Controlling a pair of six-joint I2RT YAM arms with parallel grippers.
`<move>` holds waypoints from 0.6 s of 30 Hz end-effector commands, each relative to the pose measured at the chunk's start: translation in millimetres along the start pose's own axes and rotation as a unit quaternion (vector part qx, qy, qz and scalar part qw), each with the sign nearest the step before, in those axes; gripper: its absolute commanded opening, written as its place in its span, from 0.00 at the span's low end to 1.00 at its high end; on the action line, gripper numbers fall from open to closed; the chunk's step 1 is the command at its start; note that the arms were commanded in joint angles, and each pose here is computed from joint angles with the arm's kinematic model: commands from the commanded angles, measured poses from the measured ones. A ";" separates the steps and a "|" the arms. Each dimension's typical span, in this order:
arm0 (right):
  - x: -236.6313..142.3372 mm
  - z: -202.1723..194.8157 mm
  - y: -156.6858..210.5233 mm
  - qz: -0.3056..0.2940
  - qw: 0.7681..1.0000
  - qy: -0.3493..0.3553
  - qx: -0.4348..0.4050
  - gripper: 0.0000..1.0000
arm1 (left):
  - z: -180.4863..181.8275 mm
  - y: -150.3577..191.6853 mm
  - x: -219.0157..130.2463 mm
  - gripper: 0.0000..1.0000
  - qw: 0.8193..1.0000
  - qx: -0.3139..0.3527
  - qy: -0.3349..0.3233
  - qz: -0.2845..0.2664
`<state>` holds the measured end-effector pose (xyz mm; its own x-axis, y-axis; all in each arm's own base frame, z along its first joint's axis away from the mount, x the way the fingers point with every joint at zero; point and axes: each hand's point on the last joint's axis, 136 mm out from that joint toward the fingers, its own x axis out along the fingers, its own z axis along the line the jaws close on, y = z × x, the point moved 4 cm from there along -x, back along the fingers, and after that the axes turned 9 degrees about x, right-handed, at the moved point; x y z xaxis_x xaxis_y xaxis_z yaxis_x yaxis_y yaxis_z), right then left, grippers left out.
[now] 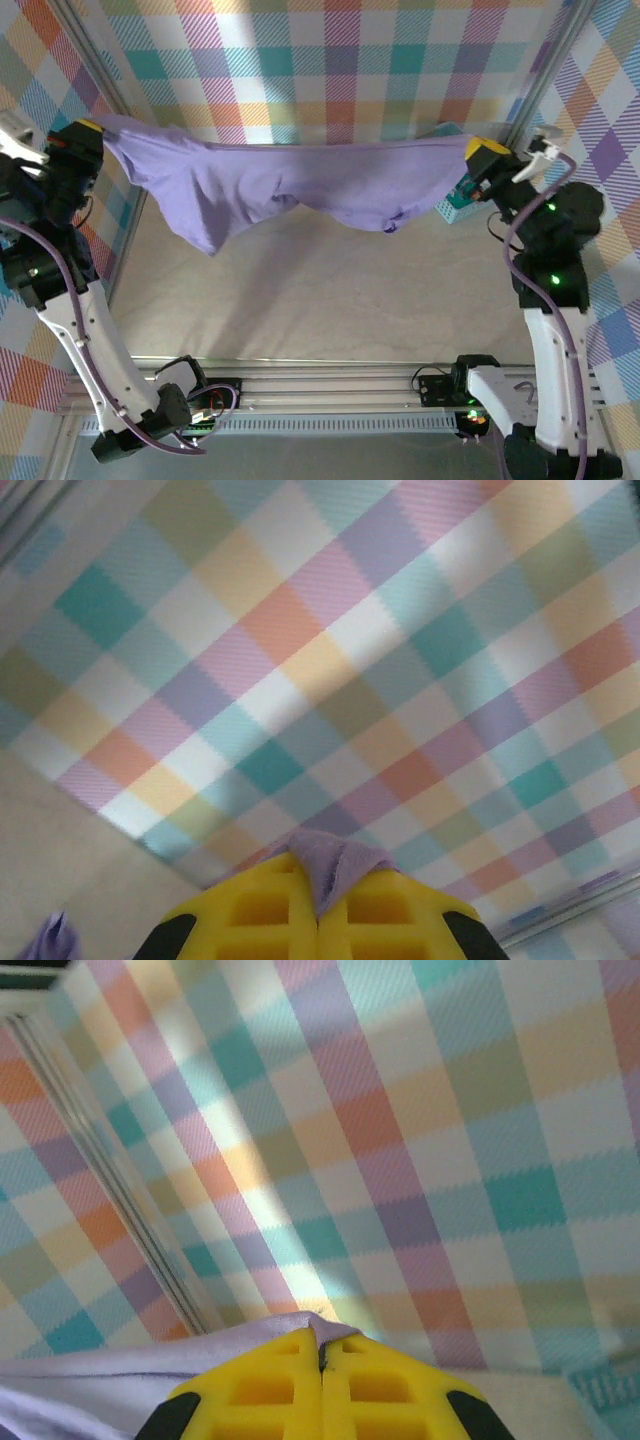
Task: Fold the inside-out t-shirt
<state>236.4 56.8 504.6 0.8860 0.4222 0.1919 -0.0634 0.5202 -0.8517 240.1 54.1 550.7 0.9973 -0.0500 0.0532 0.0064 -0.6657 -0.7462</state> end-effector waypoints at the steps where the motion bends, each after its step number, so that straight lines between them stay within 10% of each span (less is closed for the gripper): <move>1: -11.4 1.3 -4.1 0.013 0.999 0.030 -0.035 0.00 | 4.4 -0.4 0.2 0.00 1.000 -0.006 -0.011 0.011; 12: 102.2 -68.4 35.8 0.106 0.994 0.016 0.038 0.00 | 50.1 80.7 103.5 0.00 0.980 0.097 -0.100 0.144; 18: 121.9 -61.9 4.0 0.091 0.996 0.025 -0.004 0.00 | 17.2 45.3 116.8 0.00 0.982 0.132 -0.080 0.108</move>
<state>410.5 64.2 410.8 0.8631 0.4721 -0.1794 -0.4177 0.4677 -0.7789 396.8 25.6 439.1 0.9163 -0.1268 -0.3799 -0.3877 -0.5187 -0.7620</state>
